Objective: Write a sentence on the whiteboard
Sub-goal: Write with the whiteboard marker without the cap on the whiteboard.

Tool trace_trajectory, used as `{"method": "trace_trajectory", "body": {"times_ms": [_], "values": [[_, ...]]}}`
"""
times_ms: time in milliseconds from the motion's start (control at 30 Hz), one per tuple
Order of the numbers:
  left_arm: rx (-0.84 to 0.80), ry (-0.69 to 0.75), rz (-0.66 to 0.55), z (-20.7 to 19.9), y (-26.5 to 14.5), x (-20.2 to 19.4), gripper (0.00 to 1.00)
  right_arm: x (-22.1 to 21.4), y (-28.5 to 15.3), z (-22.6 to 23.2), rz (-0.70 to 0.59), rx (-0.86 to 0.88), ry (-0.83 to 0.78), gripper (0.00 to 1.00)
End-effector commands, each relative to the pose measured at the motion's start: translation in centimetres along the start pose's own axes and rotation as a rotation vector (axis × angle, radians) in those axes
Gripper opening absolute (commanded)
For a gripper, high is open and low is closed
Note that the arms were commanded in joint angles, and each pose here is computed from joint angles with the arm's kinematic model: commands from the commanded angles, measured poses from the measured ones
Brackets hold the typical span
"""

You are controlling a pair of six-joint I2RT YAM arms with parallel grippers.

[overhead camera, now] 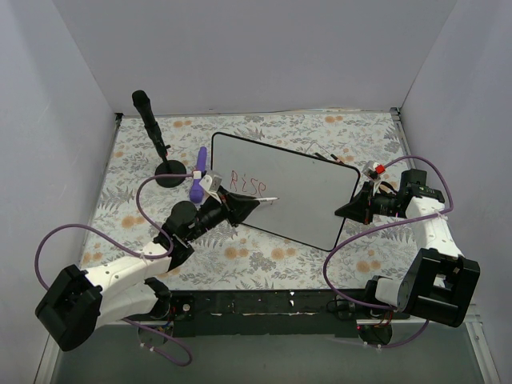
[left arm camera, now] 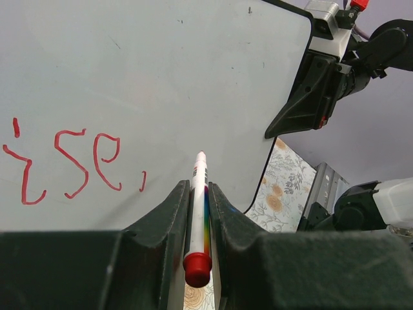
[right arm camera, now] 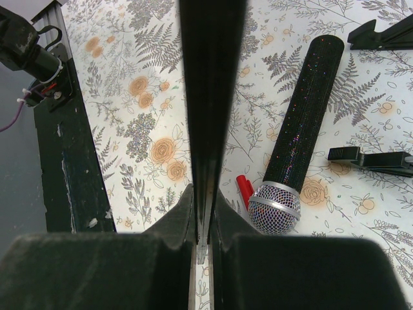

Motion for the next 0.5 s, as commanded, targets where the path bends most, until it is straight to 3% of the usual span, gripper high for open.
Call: {"method": "trace_trajectory", "body": {"times_ms": [0,467], "values": [[-0.01,0.031,-0.039,-0.6,-0.1,0.1,0.0,0.4,0.0,-0.5,0.03,-0.014,-0.075,0.01],[0.005,0.044,-0.072,-0.9,2.2,-1.2,0.0,0.4,0.0,-0.6,0.031,-0.016,-0.076,0.01]]}}
Point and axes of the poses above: each gripper's point midway between its finger pads, its own y axis out along the fingers, its own z axis along the line the jaws close on, x = y × z, the point moved 10 cm from there along -y, back along the fingers, and after that the axes turned 14 degrees about -y, right-handed, at the moved point
